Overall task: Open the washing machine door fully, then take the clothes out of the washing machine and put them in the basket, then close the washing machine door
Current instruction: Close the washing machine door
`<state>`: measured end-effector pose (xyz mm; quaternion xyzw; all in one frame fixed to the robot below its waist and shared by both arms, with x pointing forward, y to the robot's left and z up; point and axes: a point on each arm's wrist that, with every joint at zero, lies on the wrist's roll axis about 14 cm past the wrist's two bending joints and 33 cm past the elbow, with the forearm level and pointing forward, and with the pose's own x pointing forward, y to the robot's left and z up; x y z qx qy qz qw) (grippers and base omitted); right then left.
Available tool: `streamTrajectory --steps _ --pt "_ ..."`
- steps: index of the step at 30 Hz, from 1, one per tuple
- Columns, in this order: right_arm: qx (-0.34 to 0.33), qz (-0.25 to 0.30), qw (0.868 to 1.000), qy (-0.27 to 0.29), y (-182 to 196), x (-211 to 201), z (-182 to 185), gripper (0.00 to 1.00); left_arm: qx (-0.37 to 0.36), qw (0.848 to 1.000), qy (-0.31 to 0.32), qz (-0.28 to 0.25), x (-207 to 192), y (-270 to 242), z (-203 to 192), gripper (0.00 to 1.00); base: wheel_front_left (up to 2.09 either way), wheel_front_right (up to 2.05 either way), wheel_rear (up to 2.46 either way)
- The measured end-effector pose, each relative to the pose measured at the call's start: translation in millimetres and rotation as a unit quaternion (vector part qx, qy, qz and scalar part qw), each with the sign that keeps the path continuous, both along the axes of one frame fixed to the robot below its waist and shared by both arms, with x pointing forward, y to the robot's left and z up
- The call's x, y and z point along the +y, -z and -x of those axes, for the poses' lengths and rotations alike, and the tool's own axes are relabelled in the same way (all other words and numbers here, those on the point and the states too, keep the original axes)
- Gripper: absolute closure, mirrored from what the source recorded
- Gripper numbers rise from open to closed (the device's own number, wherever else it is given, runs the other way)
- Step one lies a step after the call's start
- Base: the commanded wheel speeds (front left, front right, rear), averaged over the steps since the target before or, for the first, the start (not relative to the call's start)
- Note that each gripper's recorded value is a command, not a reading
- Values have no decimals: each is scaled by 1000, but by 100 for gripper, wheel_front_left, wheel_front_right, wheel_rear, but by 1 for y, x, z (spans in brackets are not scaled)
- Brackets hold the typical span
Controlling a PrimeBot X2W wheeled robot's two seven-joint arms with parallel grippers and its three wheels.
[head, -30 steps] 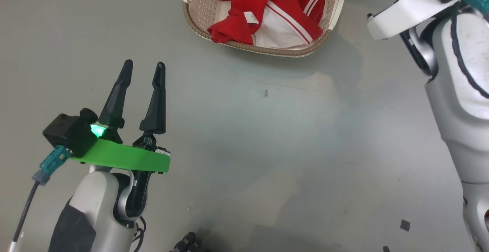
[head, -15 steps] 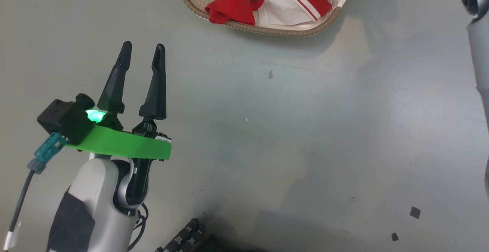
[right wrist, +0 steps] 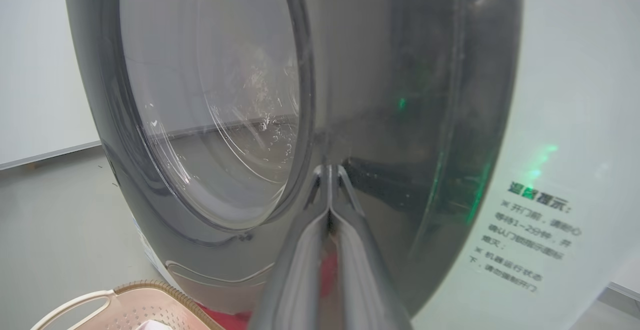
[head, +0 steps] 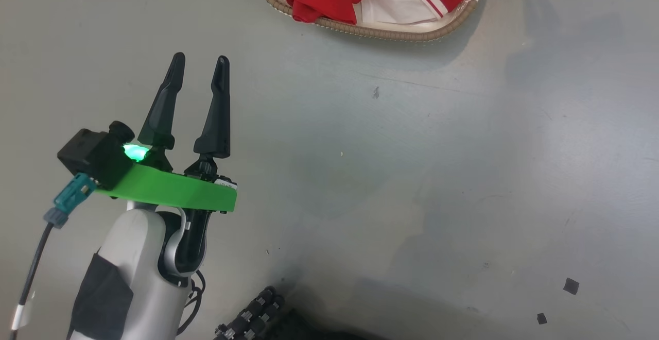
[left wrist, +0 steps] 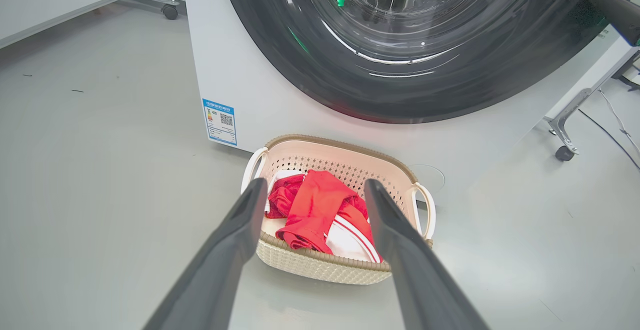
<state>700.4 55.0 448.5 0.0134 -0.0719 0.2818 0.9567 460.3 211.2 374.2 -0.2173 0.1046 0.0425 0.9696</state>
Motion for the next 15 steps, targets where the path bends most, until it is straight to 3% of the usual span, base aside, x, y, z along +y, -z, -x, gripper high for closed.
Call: streamTrajectory --steps 15 --pt "-3 16 1000 4 6 -3 9 100 -13 1000 -6 -2 4 -12 -2 0 0 0 0"
